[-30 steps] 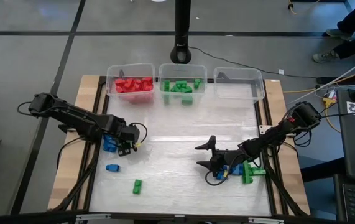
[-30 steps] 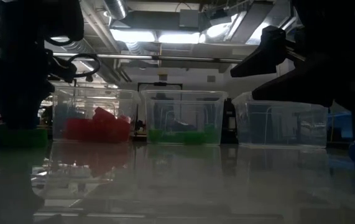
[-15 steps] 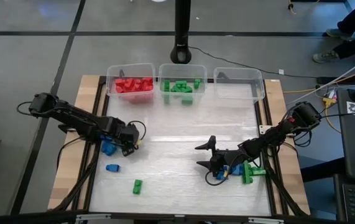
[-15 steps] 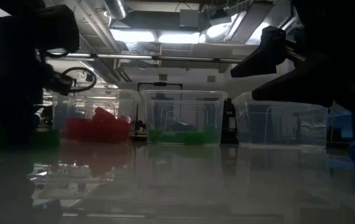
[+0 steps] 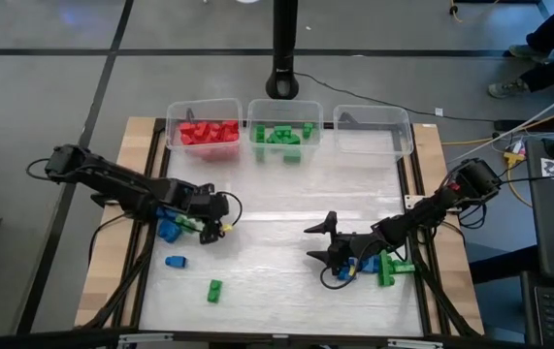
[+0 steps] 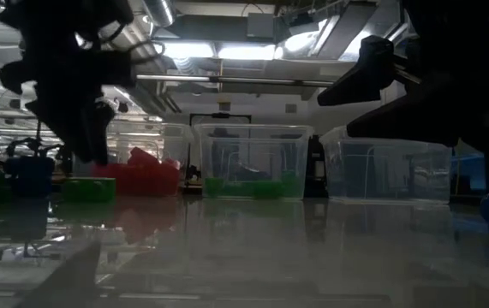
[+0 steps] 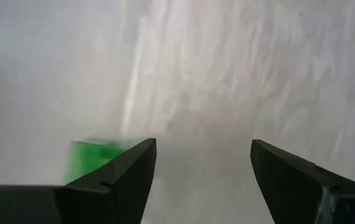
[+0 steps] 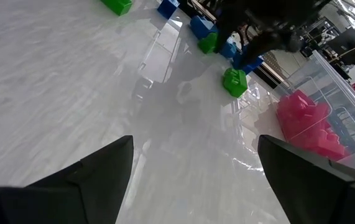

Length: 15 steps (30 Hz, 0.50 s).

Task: Sort blocks
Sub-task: Put the green game piece into the middle transparent bin

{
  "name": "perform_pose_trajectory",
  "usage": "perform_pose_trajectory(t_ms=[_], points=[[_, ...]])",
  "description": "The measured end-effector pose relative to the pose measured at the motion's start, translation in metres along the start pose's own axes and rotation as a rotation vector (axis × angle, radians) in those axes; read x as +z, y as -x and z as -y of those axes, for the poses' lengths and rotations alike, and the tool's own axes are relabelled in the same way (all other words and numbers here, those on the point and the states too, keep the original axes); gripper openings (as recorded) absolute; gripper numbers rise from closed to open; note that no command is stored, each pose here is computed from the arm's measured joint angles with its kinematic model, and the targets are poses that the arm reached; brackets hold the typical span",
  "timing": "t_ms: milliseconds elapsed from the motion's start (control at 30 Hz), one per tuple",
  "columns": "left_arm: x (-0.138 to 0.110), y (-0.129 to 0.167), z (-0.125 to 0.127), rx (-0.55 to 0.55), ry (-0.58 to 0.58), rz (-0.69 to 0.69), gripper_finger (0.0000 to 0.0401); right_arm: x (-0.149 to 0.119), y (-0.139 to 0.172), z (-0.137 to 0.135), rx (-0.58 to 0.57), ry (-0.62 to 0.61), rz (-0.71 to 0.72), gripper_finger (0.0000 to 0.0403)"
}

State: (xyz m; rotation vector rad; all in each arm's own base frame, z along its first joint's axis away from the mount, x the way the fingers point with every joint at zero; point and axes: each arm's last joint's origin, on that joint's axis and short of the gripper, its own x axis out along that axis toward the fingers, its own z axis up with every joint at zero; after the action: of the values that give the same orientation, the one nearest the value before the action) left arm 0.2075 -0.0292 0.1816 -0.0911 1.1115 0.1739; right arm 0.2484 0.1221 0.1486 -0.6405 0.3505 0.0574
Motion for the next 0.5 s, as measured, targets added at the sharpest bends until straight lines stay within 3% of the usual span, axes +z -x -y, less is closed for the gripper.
perform_pose_trajectory(t_ms=[200,400,500], points=[[0.005,0.012,-0.008,0.203,-0.097,-0.023,0.0250,0.000,0.000,0.000,0.000,0.000,0.000,0.0344],[-0.017,-0.004,-0.020,0.226,-0.071,-0.133,0.0250,0.000,0.000,0.000,0.001,0.001,-0.001,0.0344],[-0.021,-0.011,-0.023,0.224,-0.035,-0.106,0.0250,0.000,0.000,0.000,0.001,0.001,-0.002,0.0344]])
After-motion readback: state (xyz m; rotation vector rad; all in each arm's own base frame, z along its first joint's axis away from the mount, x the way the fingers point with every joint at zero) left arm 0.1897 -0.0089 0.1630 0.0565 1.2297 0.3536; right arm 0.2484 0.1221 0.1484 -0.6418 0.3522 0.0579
